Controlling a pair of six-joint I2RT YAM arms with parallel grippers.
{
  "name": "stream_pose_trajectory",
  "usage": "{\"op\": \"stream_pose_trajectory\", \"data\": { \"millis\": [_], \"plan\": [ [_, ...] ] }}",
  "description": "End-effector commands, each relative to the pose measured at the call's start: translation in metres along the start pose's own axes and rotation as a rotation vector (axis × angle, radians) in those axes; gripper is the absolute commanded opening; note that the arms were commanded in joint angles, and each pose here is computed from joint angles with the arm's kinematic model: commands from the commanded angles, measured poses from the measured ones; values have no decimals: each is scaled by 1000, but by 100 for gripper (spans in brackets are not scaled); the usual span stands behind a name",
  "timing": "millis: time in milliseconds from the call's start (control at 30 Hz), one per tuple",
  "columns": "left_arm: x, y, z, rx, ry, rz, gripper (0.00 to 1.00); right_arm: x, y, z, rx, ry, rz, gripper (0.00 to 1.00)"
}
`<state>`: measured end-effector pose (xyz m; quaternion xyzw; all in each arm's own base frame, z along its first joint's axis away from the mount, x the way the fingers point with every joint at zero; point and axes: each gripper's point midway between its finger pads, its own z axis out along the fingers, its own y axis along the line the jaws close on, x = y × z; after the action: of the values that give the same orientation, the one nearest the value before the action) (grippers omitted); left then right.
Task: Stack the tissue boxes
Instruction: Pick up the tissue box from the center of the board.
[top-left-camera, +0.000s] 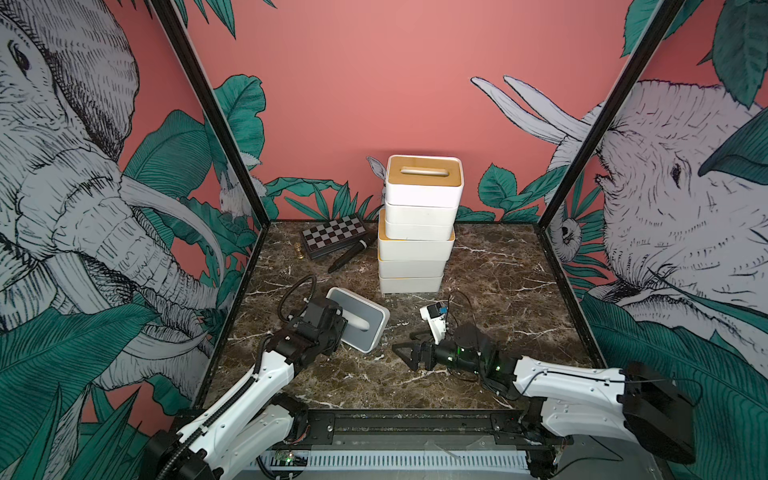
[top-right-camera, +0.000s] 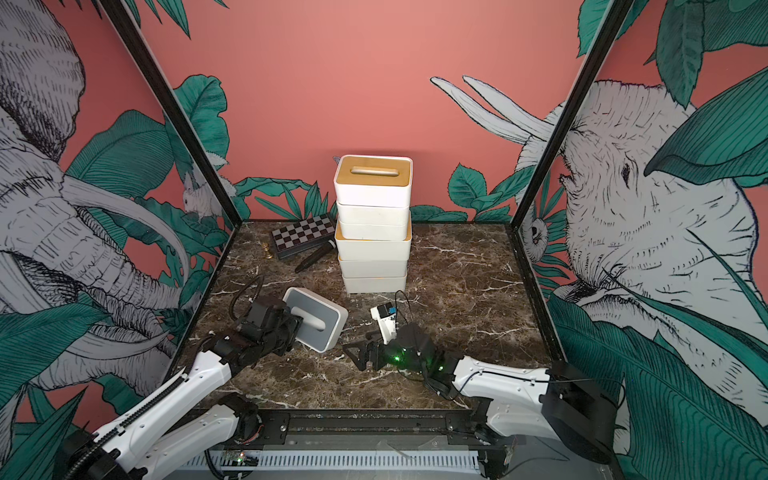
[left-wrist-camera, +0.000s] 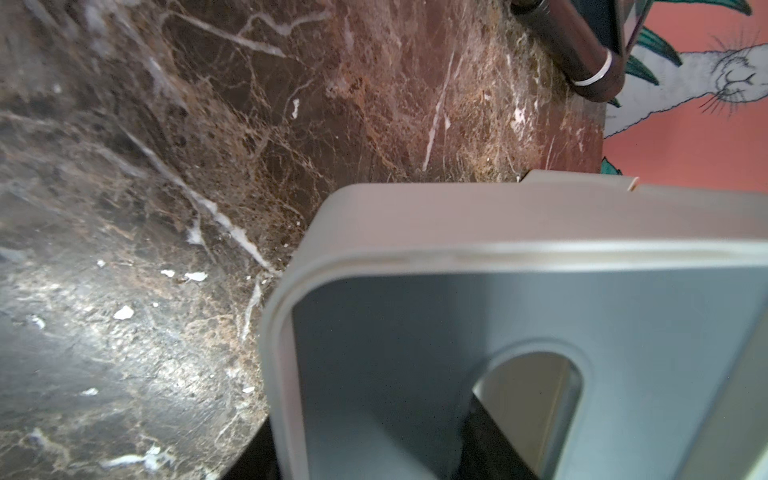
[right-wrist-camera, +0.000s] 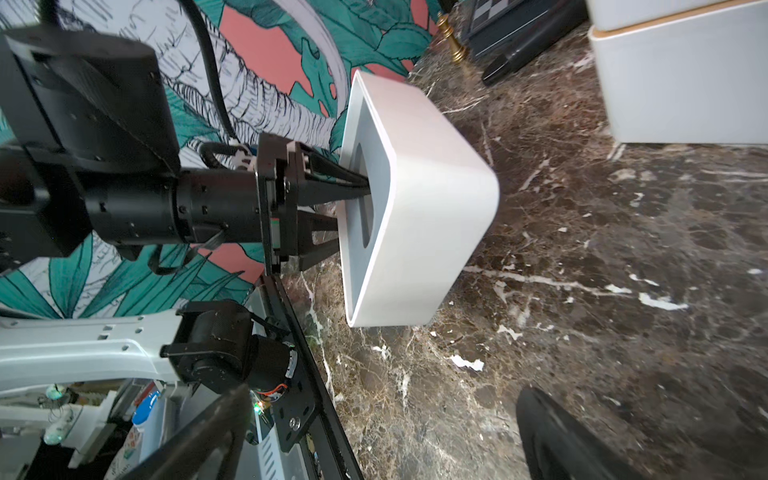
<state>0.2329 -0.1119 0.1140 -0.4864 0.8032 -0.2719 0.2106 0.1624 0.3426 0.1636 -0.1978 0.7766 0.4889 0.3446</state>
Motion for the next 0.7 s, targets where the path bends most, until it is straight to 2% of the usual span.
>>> {"op": "stream_pose_trajectory", "data": {
  "millis": [0, 433, 667],
  "plan": [
    [-7, -19, -17, 82, -26, -60, 46, -30, 22, 9, -65, -140, -74, 99],
    [-15, -39, -45, 169, -55, -82, 46, -34, 52, 59, -215, -211, -29, 99],
    [-15, -45, -47, 186, -54, -90, 46, -21, 50, 77, -199, -193, -9, 98]
  ]
}}
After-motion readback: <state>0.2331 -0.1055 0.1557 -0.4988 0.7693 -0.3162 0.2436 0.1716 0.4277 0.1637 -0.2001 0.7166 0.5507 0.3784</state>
